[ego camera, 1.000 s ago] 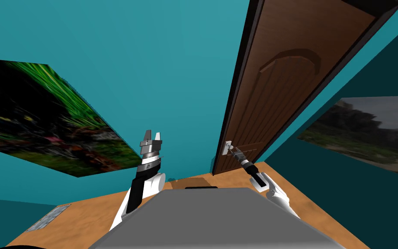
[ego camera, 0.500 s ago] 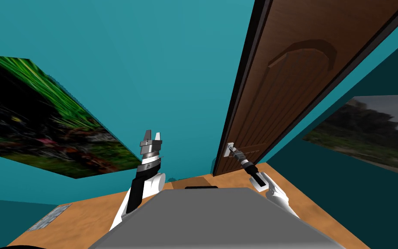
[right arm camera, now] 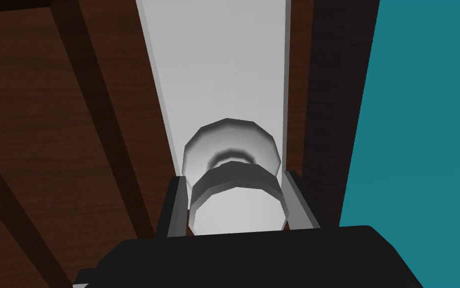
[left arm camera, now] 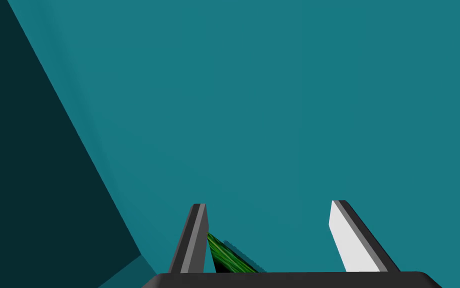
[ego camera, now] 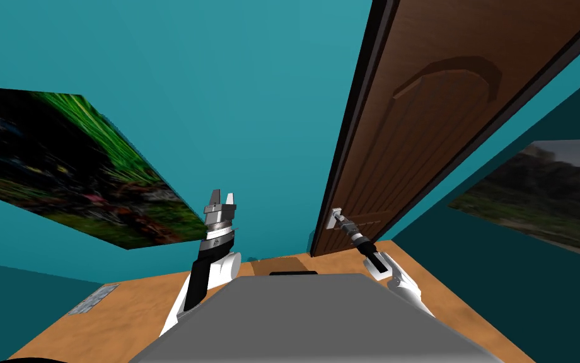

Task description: Pull the door open

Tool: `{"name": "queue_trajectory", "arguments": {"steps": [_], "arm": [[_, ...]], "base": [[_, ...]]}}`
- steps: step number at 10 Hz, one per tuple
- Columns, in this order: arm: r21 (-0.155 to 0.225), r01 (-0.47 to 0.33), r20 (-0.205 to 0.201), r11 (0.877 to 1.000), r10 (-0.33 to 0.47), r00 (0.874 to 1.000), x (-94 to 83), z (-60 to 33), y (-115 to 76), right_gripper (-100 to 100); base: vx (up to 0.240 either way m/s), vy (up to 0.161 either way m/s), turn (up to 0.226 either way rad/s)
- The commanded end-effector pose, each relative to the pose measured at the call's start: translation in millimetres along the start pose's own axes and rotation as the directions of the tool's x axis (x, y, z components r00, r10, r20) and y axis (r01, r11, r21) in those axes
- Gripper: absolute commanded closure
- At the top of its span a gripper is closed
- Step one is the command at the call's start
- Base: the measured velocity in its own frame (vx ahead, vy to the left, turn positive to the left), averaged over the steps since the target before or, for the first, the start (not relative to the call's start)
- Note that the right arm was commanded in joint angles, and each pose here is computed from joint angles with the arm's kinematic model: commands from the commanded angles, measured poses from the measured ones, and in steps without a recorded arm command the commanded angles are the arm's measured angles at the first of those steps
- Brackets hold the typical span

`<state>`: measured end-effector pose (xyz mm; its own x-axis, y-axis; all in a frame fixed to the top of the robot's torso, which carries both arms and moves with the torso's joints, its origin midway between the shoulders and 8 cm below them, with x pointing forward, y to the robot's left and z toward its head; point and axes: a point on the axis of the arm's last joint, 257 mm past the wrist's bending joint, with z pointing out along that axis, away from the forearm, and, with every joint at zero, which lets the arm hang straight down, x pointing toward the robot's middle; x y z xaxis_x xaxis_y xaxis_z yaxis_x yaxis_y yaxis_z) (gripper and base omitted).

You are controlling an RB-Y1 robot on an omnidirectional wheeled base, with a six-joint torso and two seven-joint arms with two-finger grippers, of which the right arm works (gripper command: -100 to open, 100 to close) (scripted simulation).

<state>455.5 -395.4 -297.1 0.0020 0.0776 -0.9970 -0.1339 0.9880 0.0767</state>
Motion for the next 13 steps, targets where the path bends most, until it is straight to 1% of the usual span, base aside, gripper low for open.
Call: {"name": "queue_trajectory", "arguments": {"steps": [1, 3, 4, 6, 7, 8, 10, 11, 12, 13], "arm": [[0.009, -0.055, 0.025, 0.998, 0.055, 0.998, -7.6, 2.8, -2.1, 100], [0.021, -0.112, 0.043, 0.993, 0.111, 0.993, -11.6, 3.2, -5.0, 100], [0.028, -0.148, 0.055, 0.989, 0.146, 0.988, -14.0, 3.4, -6.9, 100], [0.039, -0.219, 0.079, 0.975, 0.216, 0.973, -18.7, 3.6, -10.7, 100], [0.044, -0.260, 0.094, 0.965, 0.255, 0.962, -21.3, 3.7, -13.0, 100], [0.049, -0.304, 0.110, 0.952, 0.297, 0.949, -24.0, 3.6, -15.5, 100], [0.055, -0.390, 0.143, 0.919, 0.379, 0.914, -29.2, 3.4, -20.6, 100], [0.056, -0.435, 0.161, 0.899, 0.422, 0.892, -31.8, 3.2, -23.4, 100], [0.056, -0.481, 0.180, 0.875, 0.465, 0.867, -34.3, 2.9, -26.3, 100], [0.054, -0.527, 0.199, 0.848, 0.508, 0.838, -36.8, 2.5, -29.3, 100]], "base": [[-0.076, -0.122, 0.218], [-0.059, -0.065, 0.128], [-0.049, -0.060, 0.149], [-0.071, -0.077, 0.164], [-0.091, -0.077, 0.171], [-0.064, -0.073, 0.192], [-0.083, -0.080, 0.175], [-0.104, -0.097, 0.186], [-0.086, -0.094, 0.191], [-0.095, -0.080, 0.152]]}}
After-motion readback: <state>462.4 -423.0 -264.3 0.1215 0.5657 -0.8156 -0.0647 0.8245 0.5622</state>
